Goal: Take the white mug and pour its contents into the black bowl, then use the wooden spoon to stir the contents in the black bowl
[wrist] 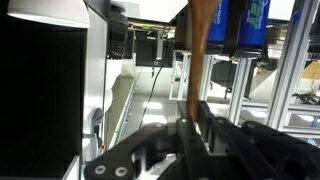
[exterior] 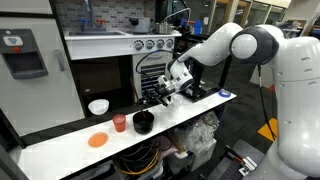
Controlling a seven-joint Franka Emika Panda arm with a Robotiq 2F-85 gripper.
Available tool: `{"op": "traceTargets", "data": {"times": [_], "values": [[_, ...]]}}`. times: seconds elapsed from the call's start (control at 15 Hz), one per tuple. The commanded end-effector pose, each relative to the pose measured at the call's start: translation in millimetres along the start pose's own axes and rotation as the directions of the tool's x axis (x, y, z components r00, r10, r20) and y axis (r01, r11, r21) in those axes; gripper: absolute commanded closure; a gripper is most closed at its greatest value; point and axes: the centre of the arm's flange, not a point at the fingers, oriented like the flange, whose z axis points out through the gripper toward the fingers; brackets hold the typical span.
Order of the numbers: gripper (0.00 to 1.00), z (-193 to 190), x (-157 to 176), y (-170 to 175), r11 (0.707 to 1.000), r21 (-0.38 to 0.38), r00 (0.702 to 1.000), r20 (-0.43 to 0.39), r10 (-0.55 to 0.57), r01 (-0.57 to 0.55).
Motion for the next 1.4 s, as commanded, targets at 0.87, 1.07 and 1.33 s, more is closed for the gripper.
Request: {"op": "traceTargets", "data": {"times": [0.87, 1.07, 1.33], "values": [[0.97, 38.1, -57.0, -38.3, 0.999, -0.021, 0.998, -0.052, 0.025, -0.026], [0.97, 38.4, -69.4, -43.8, 0.998, -0.019, 0.997, -0.049, 0.052, -0.053], [0.97, 35.7, -78.1, -48.9, 0.997, -0.012, 0.996, -0.041, 0.073, -0.074]]}}
